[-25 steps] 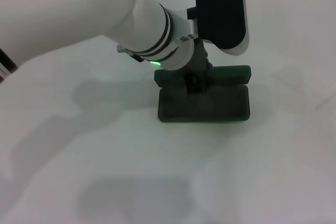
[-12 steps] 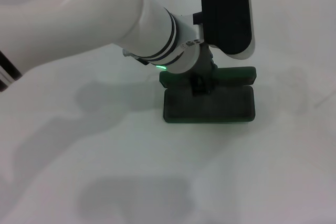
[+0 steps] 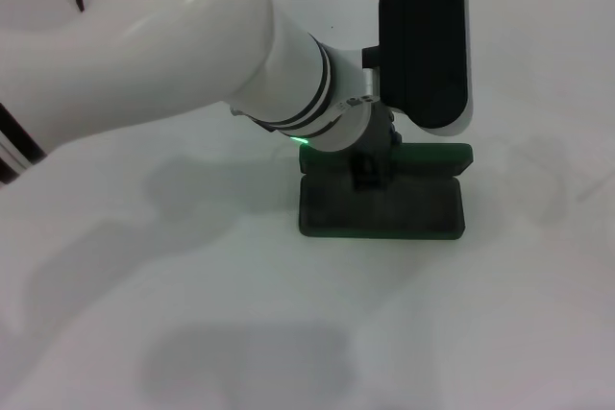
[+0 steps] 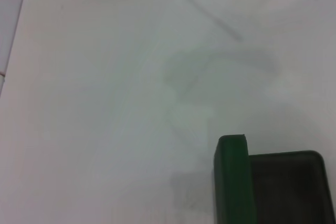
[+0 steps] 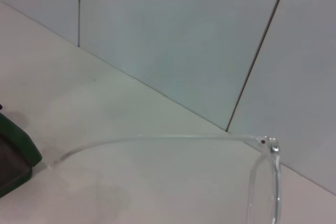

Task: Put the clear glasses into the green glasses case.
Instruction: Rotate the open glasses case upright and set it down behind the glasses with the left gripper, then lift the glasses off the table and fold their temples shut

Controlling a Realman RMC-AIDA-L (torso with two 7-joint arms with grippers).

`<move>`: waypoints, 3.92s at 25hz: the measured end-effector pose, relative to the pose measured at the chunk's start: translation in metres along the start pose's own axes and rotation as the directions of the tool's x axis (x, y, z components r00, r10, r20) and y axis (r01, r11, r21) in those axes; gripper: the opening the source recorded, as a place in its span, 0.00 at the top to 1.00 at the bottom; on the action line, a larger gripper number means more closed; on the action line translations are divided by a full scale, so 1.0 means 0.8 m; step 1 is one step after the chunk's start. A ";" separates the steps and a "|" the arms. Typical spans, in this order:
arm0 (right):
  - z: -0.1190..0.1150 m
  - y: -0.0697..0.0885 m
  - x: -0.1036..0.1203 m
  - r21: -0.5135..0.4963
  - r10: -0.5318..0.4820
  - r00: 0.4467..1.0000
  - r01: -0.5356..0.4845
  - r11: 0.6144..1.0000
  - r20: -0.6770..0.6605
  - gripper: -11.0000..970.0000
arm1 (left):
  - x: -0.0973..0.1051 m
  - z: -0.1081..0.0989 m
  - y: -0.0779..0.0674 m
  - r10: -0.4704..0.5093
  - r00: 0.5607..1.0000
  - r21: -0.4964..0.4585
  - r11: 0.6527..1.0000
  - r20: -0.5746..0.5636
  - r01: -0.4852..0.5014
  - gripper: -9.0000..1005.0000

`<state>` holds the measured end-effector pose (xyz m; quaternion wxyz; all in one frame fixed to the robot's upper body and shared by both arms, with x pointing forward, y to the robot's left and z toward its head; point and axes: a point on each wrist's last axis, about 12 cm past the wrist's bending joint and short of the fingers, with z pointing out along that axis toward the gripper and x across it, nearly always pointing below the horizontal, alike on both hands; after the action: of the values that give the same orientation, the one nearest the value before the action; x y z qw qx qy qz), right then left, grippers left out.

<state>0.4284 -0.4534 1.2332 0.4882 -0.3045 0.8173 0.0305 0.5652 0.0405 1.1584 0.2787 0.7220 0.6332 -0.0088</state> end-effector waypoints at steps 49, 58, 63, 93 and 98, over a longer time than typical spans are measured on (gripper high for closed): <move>0.012 0.016 0.012 -0.126 0.064 0.980 -0.040 0.991 0.190 0.87 | -0.021 -0.170 -0.020 -0.164 0.898 -0.169 0.953 0.408 0.251 0.55; 0.089 0.038 -0.007 -0.398 0.146 0.919 0.013 0.917 0.367 0.87 | 0.048 -0.211 -0.029 -0.253 0.687 -0.003 0.937 0.682 0.348 0.81; 0.135 0.067 -0.023 -0.555 0.168 0.922 0.058 0.830 0.349 0.87 | 0.069 -0.219 -0.037 -0.282 0.589 0.094 0.940 0.757 0.329 0.96; 0.236 0.184 -0.081 -0.729 0.229 0.780 0.376 0.573 0.582 0.87 | 0.111 -0.188 -0.053 -0.472 0.284 0.440 0.881 0.835 0.173 0.96; 0.235 0.184 -0.080 -0.725 0.273 0.749 0.373 0.578 0.603 0.87 | 0.118 -0.180 -0.055 -0.486 0.271 0.450 0.874 0.831 0.185 0.96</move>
<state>0.5189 -0.2384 1.1510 0.5478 -0.4864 0.4708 0.4916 0.4943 0.1875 1.2279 0.4788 0.4644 0.4931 -0.5584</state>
